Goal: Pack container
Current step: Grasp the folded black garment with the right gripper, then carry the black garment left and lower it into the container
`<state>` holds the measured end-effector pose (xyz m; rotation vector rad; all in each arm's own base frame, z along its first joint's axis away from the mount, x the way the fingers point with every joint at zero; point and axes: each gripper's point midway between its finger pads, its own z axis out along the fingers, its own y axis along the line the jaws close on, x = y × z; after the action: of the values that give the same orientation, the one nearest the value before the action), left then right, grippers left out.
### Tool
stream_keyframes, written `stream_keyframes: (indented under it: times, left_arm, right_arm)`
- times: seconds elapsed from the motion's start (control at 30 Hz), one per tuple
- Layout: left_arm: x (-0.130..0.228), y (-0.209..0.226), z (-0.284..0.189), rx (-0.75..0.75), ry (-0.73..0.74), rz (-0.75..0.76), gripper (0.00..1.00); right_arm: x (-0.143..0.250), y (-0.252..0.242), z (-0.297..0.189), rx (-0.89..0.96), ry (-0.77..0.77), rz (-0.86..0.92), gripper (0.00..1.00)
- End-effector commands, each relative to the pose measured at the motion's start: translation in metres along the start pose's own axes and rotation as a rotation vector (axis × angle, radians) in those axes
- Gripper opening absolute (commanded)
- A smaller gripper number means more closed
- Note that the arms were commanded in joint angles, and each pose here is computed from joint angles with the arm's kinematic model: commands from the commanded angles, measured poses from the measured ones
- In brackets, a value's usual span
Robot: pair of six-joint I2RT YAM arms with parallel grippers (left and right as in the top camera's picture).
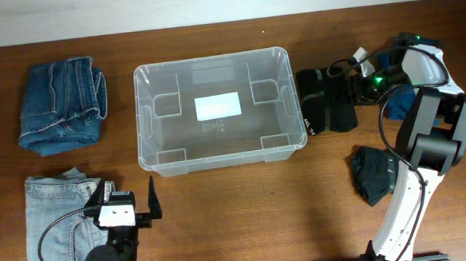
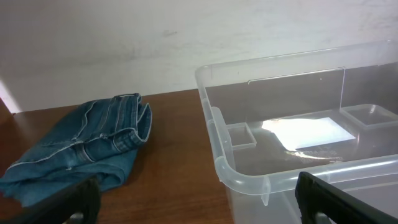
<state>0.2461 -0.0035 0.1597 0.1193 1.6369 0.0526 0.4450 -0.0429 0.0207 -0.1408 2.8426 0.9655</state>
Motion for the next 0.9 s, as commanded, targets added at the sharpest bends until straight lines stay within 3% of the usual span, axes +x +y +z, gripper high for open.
stream_keyframes:
  times: [0.0,0.2,0.4,0.6,0.87]
  left_arm:
    - [0.001,-0.002,0.000,0.009,-0.001,0.009,0.99]
    - [0.001,-0.002,0.000,0.009,-0.001,0.009,0.99]
    - [0.001,-0.002,0.000,0.009,-0.001,0.009,0.99]
    - [0.001,-0.002,0.000,0.009,-0.001,0.009,0.99]
    - [0.001,-0.002,0.000,0.009,-0.001,0.009,0.99]
  right_arm:
    - [0.011,-0.012,0.019,0.005,0.052,0.050,0.44]
    - [0.004,-0.004,0.013,-0.040,0.019,0.103,0.24]
    - [-0.016,0.024,-0.008,-0.176,-0.058,0.113,0.13]
    - [-0.037,0.063,-0.057,-0.280,-0.126,0.121,0.09]
    - [-0.059,0.129,-0.140,-0.251,-0.235,0.086,0.04]
